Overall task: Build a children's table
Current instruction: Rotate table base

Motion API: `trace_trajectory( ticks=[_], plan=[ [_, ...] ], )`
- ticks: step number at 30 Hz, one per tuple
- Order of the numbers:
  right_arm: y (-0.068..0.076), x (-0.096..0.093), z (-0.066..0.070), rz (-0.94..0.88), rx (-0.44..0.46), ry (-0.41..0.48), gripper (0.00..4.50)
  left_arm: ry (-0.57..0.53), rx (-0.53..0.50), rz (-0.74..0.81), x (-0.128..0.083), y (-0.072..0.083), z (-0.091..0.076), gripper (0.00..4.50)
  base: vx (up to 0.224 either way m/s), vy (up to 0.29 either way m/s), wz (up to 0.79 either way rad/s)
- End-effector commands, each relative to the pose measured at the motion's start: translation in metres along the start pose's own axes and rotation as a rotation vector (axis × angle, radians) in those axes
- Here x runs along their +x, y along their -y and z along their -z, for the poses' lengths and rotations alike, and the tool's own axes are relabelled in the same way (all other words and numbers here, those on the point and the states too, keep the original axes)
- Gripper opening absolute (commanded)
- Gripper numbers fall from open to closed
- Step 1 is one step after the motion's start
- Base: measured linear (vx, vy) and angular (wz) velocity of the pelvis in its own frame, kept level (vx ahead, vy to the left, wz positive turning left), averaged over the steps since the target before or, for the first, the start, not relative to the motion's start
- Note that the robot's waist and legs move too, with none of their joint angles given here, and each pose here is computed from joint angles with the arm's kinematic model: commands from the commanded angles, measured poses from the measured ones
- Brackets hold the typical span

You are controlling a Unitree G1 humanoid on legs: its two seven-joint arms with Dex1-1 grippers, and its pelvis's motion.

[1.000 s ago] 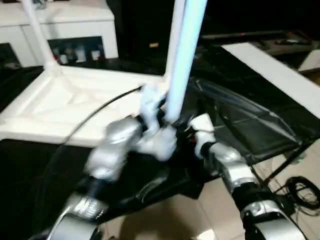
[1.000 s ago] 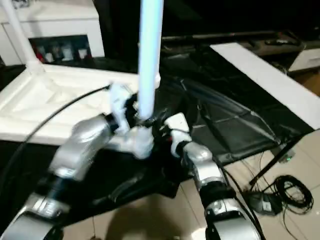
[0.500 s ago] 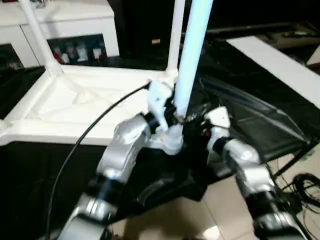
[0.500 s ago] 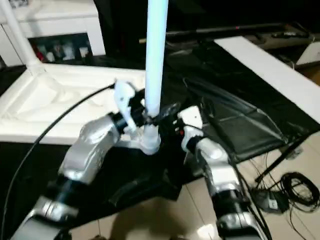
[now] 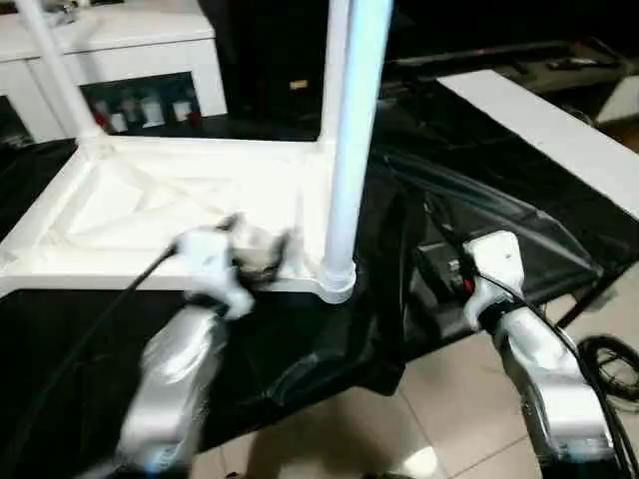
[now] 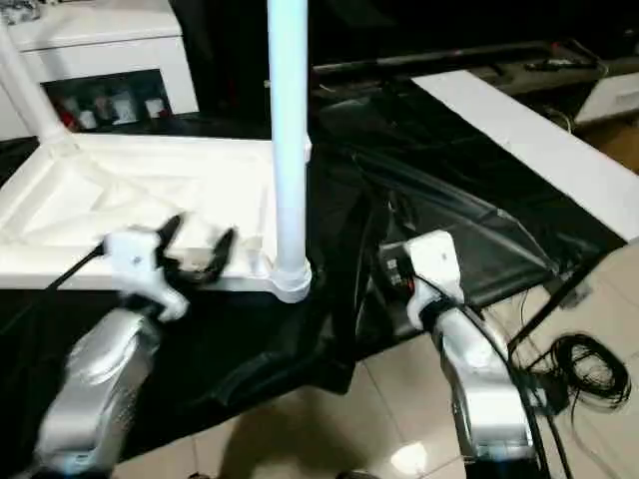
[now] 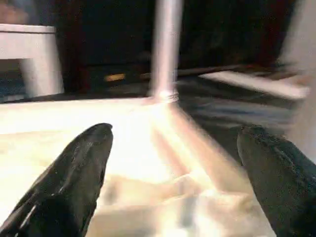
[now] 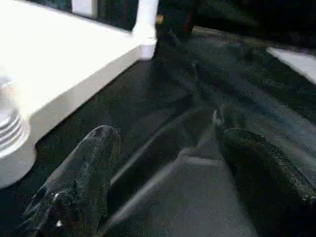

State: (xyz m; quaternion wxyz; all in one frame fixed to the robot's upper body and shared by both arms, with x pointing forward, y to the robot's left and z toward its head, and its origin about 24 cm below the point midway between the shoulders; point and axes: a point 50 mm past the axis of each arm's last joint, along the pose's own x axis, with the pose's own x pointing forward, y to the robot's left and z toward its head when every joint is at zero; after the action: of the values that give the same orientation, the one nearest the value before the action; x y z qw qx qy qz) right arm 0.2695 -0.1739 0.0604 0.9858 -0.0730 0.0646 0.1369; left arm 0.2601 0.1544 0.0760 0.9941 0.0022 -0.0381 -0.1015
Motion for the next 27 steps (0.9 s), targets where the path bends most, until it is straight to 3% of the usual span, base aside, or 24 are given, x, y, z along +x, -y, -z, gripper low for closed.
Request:
trace_trajectory(
  ticks=[1, 6, 13, 17, 21, 27],
  plan=[
    [0.004, -0.002, -0.006, 0.059, 0.029, 0.014, 3.68, -0.015, 0.012, -0.077, -0.004, -0.001, -0.001, 4.47, 0.005, -0.162, 0.63],
    [0.001, -0.004, -0.010, 0.037, 0.036, 0.022, 3.68, -0.005, -0.047, -0.143, 0.001, 0.004, -0.002, 4.47, -0.027, -0.237, 0.51],
    [-0.001, -0.012, -0.008, 0.050, -0.006, -0.009, 3.68, 0.003, -0.043, -0.036, 0.002, 0.024, -0.005, 4.47, -0.023, -0.189, 0.27],
    [-0.008, -0.014, -0.005, 0.021, 0.035, -0.033, 3.68, -0.014, -0.011, -0.041, -0.002, 0.020, 0.000, 4.47, -0.014, -0.123, 0.24],
    [-0.021, -0.014, -0.006, -0.032, 0.051, -0.015, 3.68, -0.035, -0.006, -0.069, -0.007, 0.010, 0.004, 4.47, 0.238, -0.036, 0.37],
    [-0.023, -0.015, -0.007, -0.032, 0.029, -0.017, 3.68, -0.053, 0.007, -0.096, -0.009, -0.003, 0.005, 4.47, 0.172, -0.031, 0.17]
  ],
)
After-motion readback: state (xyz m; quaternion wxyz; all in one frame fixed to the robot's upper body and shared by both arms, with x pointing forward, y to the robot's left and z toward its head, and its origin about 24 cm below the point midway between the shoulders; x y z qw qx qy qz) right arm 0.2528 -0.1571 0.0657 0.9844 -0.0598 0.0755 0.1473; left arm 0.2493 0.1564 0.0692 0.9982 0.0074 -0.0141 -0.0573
